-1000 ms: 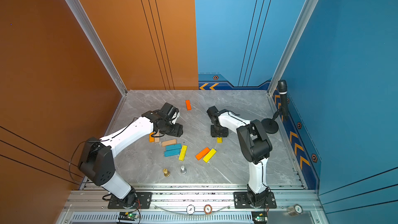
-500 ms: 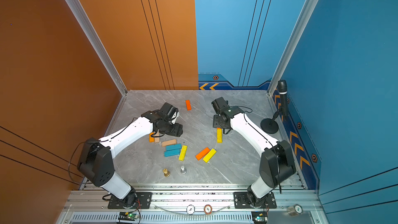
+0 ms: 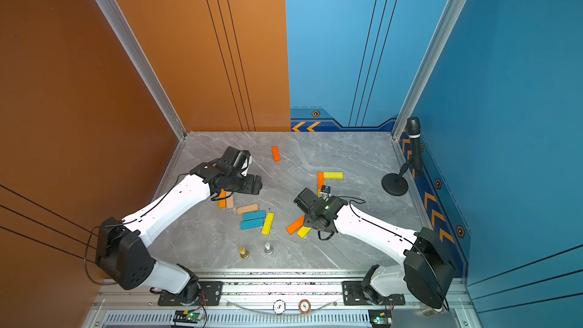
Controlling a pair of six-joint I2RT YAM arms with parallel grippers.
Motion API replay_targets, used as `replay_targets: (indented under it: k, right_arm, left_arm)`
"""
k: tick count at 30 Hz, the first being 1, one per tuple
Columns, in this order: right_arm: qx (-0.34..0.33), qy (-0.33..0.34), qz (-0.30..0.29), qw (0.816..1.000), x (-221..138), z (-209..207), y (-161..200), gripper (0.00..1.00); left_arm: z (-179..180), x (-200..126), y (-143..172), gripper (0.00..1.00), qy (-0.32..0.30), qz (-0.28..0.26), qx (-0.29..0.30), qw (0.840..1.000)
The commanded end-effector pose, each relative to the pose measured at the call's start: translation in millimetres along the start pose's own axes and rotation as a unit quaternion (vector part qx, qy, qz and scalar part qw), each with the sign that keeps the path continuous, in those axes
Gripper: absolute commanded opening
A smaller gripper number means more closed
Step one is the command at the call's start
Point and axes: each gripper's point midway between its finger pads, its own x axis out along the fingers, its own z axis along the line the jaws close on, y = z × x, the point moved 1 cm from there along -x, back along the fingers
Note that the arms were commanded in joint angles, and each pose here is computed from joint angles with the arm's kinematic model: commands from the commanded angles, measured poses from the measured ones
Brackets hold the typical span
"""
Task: Assemble the number 6 with building blocks
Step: Assemble the building block at the center of the board, then pick up the building block from the center of the board.
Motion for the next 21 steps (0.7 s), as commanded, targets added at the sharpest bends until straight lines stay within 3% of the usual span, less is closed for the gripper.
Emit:
replay_targets:
  k: [1,21]
  right_arm:
    - [0.045,0.008,-0.011,0.999,9.3,7.6,5.0,0.61]
    - [0.035,0.044,0.031,0.998,53.8,28.2,9.7,0.53]
  left_arm:
    - [4.7,-2.7,3.1,0.93,-0.005,-0.002,-0.009,1.0]
    - [2.0,-5.5,2.0,0.91,0.016,-0.006,-0.019,1.0]
